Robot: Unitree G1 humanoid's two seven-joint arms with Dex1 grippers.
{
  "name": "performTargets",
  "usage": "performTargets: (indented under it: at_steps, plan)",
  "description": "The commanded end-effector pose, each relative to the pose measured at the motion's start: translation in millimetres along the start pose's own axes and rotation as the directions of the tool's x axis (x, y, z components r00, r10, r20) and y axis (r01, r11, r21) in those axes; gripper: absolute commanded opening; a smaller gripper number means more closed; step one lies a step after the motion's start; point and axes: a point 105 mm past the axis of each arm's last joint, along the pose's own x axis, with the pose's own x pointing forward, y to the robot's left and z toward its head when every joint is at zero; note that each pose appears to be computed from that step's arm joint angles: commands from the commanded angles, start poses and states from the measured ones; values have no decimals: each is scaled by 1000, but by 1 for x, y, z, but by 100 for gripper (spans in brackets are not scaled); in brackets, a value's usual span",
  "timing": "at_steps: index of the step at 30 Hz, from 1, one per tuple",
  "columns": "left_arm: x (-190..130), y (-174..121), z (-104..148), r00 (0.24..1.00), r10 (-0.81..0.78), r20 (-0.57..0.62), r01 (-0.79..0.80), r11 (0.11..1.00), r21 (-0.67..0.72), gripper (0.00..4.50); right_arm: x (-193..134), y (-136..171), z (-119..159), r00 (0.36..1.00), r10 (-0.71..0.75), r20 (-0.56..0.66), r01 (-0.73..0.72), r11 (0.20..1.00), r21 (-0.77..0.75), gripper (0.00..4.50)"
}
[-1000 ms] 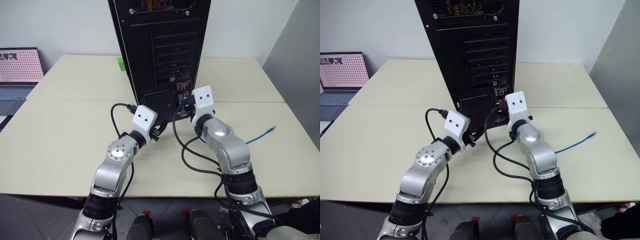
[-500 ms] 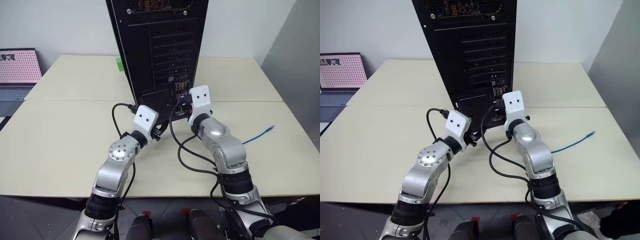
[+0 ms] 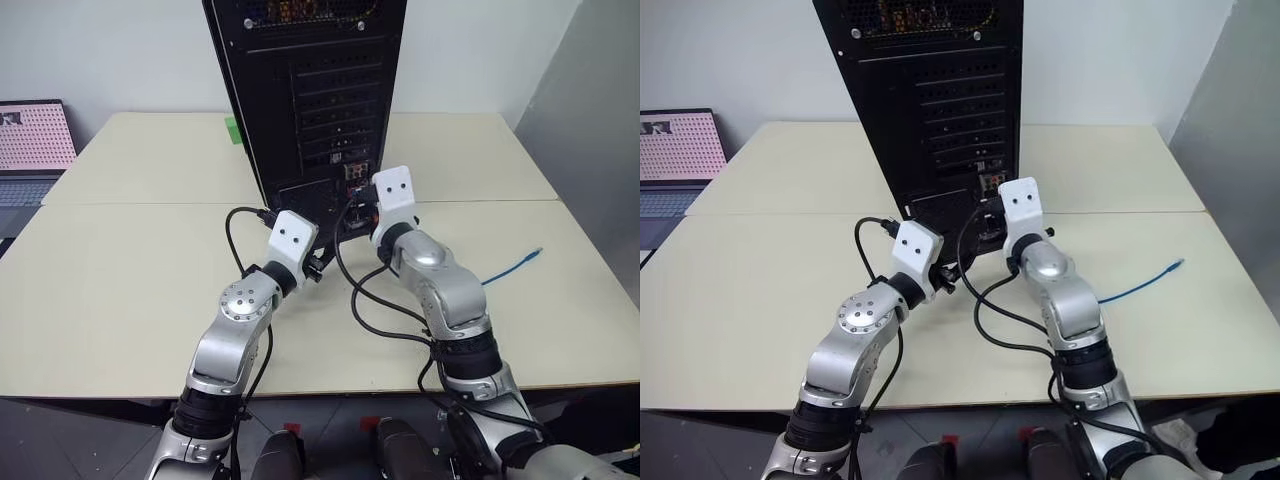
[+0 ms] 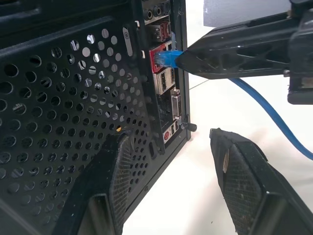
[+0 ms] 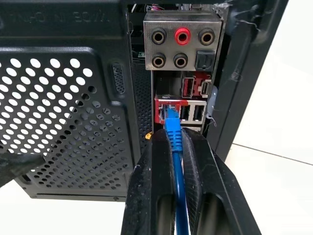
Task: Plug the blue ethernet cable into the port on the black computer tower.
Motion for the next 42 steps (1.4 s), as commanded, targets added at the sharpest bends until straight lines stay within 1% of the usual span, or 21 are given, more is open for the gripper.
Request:
performTargets:
  at_steps: [1, 10, 11, 16, 17, 18, 19, 20, 24, 27, 29, 30, 31, 33, 37, 42]
  plan:
    - [0, -1, 14, 998, 7, 57, -8, 1000, 18, 264, 2, 7, 36, 991, 23, 130, -21, 1000, -21, 0]
    - [-1, 2, 13, 998, 18, 53, -19, 1000, 20, 264, 2, 2, 31, 992, 33, 123, -29, 999, -33, 0]
    - [-1, 3, 12, 998, 19, 53, -20, 1000, 21, 267, 1, 1, 29, 992, 35, 118, -31, 999, -35, 34]
    - [-3, 5, 11, 999, 27, 45, -28, 999, 24, 268, -6, -5, 20, 993, 67, 96, -61, 996, -59, 128]
    - [-4, 7, 11, 999, 29, 42, -30, 999, 26, 268, -9, -5, 19, 992, 82, 94, -76, 995, -66, 153]
    - [-4, 8, 11, 999, 31, 39, -32, 999, 26, 268, -11, -6, 19, 991, 95, 93, -89, 994, -70, 166]
    - [-5, 9, 11, 999, 32, 39, -33, 999, 30, 268, -14, -7, 19, 990, 105, 94, -98, 993, -73, 195]
    - [-7, 10, 12, 999, 28, 37, -30, 999, 37, 268, -18, -8, 19, 989, 116, 96, -109, 991, -78, 206]
    - [-16, 19, 13, 999, 44, -2, -44, 994, 97, 268, -42, -21, 25, 974, 185, 129, -171, 979, -112, 282]
    - [-23, 23, 16, 999, 43, -17, -41, 994, 100, 268, -58, -27, 27, 955, 257, 147, -237, 961, -142, 347]
    - [-30, 28, 16, 999, 39, -35, -34, 993, 117, 268, -68, -32, 24, 944, 296, 146, -274, 949, -158, 394]
    - [-36, 34, 18, 998, 41, -39, -36, 992, 124, 268, -76, -39, 22, 936, 321, 146, -297, 941, -163, 405]
    - [-43, 41, 17, 998, 40, -52, -34, 991, 127, 268, -85, -46, 20, 927, 346, 146, -323, 933, -162, 431]
    - [-54, 49, 15, 997, 28, -75, -19, 992, 122, 268, -95, -58, 17, 920, 366, 143, -342, 925, -167, 431]
    - [-66, 52, 12, 994, -33, -101, 43, 994, 102, 268, -102, -76, 15, 918, 372, 140, -345, 921, -183, 431]
    - [-78, 51, 7, 985, -122, -120, 131, 989, 73, 268, -107, -84, 17, 907, 397, 140, -372, 911, -178, 431]
